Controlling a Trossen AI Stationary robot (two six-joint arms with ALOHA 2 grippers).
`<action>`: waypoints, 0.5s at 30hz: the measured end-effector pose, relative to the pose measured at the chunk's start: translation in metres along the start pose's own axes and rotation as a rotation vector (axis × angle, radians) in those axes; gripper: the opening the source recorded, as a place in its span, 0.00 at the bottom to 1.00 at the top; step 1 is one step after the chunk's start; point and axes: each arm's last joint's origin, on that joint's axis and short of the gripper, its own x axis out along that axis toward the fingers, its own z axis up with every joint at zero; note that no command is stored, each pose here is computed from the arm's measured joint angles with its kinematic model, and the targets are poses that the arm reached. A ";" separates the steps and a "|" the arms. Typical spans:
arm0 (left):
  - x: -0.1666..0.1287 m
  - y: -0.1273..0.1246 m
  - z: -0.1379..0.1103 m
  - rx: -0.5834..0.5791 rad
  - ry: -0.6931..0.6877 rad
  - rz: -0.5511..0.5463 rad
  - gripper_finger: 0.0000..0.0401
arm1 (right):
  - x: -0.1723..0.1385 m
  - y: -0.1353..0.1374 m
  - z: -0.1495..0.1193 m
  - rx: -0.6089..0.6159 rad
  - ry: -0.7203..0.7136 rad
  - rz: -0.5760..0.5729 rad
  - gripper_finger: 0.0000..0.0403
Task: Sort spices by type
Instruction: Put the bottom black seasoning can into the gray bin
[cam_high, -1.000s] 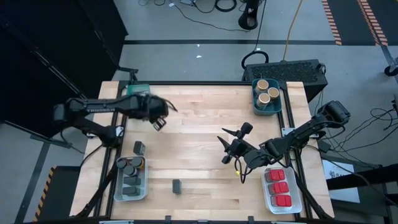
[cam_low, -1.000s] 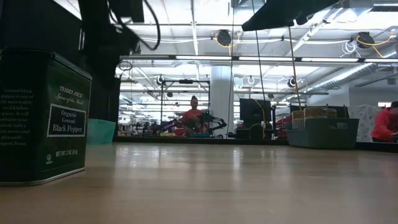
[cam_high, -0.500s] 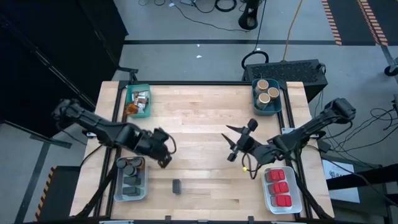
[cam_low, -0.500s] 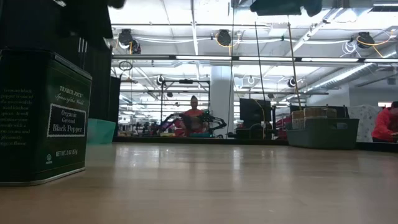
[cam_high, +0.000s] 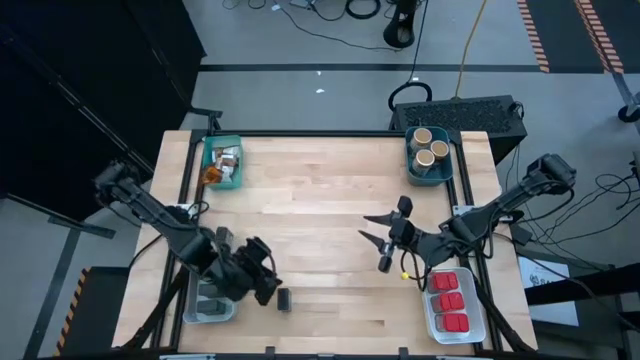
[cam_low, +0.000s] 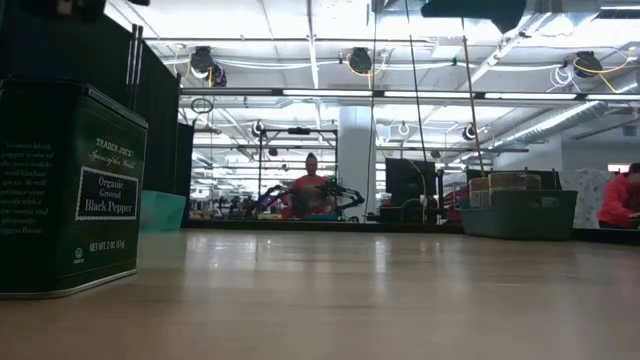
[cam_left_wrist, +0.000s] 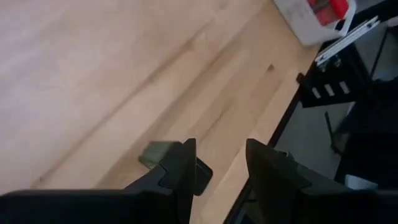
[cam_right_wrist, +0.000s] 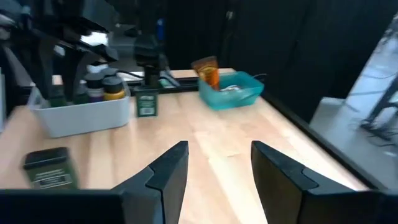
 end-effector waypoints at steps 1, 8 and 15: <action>0.003 -0.003 -0.002 -0.002 0.009 0.006 0.35 | -0.002 0.002 0.000 0.005 0.001 0.013 0.40; 0.012 -0.025 -0.020 -0.034 0.106 0.174 0.28 | -0.017 0.012 -0.001 0.056 -0.006 0.080 0.40; 0.012 -0.047 -0.020 -0.163 0.116 0.171 0.25 | -0.023 0.011 0.003 0.040 -0.020 0.097 0.40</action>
